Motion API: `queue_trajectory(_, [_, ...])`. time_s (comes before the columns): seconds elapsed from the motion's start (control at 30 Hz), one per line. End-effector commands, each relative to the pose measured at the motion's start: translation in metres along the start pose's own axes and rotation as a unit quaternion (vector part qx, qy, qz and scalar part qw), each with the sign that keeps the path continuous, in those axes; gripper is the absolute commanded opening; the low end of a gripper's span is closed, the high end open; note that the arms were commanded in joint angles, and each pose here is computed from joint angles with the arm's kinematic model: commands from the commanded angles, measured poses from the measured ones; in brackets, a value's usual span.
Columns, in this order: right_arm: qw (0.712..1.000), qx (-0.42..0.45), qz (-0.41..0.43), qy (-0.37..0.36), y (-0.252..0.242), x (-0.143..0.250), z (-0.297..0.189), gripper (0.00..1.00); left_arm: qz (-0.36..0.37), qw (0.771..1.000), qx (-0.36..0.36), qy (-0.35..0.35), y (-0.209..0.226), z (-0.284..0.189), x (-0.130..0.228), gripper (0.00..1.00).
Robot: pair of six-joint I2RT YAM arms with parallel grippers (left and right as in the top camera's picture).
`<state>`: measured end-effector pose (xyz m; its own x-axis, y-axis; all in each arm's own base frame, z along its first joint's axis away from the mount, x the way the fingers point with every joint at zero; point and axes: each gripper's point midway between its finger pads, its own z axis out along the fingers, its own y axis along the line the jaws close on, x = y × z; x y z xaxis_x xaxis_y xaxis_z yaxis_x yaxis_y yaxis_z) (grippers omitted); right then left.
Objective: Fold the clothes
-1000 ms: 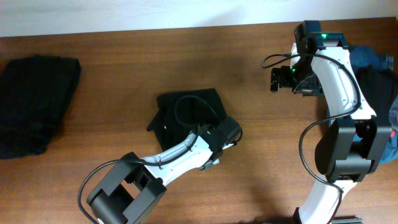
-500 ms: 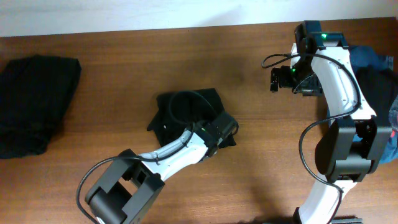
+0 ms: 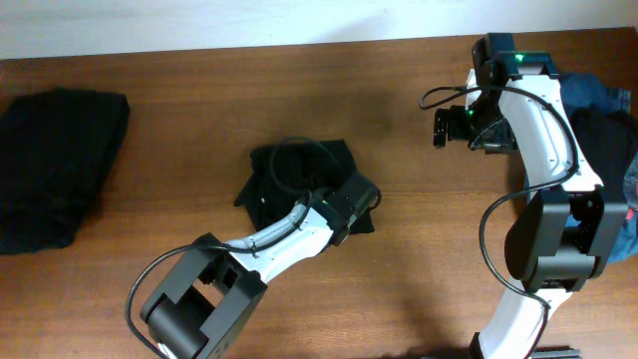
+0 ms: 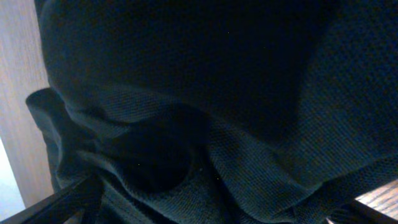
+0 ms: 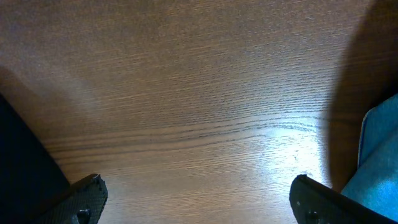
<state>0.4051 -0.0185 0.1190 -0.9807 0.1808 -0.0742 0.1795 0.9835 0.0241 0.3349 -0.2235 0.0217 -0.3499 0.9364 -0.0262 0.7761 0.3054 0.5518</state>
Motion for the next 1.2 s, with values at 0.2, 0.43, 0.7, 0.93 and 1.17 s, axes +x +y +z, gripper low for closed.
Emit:
queue_trajectory(0.2, [1.0,0.006,-0.001,-0.03,-0.003,-0.006,-0.019,0.99,0.044,0.996,0.076,0.024,-0.045,0.033,0.018,0.98])
queue_trajectory(0.43, [1.0,0.006,-0.001,-0.03,-0.003,-0.006,-0.019,0.99,0.046,0.995,0.086,0.031,-0.052,0.041,0.02,0.99])
queue_trajectory(0.7, [1.0,0.006,-0.001,-0.03,-0.003,-0.006,-0.019,0.99,0.032,0.995,0.094,0.016,-0.05,0.044,0.015,0.99])
queue_trajectory(0.93, [1.0,0.006,-0.001,-0.03,-0.003,-0.007,-0.019,0.99,0.025,0.995,0.095,0.02,-0.046,0.046,0.019,0.7])
queue_trajectory(1.17, [1.0,0.006,-0.001,-0.03,-0.003,-0.006,-0.019,0.99,0.025,0.995,0.095,0.02,-0.046,0.046,0.019,0.41])
